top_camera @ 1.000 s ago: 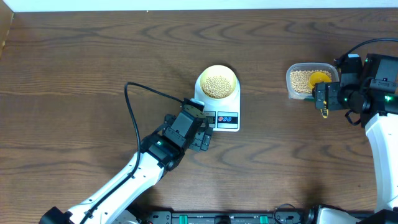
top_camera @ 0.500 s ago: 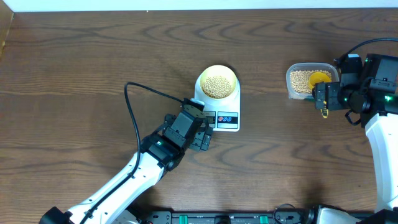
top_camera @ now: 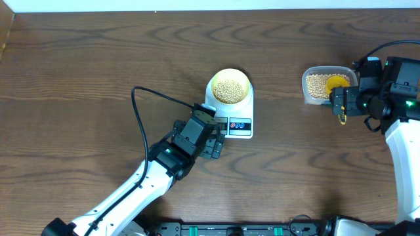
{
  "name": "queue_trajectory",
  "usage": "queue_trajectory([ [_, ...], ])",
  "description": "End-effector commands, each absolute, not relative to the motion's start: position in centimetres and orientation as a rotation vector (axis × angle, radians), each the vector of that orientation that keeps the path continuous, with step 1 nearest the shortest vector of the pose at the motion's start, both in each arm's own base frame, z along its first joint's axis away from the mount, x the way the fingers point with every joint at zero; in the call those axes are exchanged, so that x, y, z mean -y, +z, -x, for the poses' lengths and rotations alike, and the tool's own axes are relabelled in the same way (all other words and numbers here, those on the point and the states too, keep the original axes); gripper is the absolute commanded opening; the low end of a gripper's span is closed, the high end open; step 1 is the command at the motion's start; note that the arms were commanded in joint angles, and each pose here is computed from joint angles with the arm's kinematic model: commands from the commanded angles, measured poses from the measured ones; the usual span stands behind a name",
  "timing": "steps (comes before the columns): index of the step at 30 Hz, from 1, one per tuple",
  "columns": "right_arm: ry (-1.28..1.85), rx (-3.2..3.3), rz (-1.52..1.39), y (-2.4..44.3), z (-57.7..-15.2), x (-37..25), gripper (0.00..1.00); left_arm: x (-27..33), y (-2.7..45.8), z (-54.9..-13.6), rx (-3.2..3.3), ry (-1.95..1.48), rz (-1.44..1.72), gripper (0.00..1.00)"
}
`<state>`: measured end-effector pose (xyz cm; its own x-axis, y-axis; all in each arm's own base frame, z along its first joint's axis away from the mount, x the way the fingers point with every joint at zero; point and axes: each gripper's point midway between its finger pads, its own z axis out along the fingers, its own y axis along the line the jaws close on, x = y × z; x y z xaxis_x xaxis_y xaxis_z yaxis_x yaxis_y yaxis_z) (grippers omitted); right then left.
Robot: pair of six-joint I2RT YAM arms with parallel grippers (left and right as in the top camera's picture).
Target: Scoop item into bowl and weigh 50g on scale
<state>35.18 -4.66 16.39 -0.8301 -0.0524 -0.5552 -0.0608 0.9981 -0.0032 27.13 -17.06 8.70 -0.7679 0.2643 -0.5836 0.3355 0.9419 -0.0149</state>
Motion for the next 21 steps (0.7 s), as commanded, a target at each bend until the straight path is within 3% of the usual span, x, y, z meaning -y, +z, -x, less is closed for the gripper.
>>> queue_trajectory([
  [1,0.002,-2.521,0.091,17.6,-35.5,4.9,0.99,17.0,8.9,-27.3,-2.476,-0.14,-0.439,0.94],
  [21,0.002,-2.521,0.09,17.6,-35.5,4.9,0.99,15.2,9.9,-24.8,-2.401,-0.193,-0.417,0.94],
])
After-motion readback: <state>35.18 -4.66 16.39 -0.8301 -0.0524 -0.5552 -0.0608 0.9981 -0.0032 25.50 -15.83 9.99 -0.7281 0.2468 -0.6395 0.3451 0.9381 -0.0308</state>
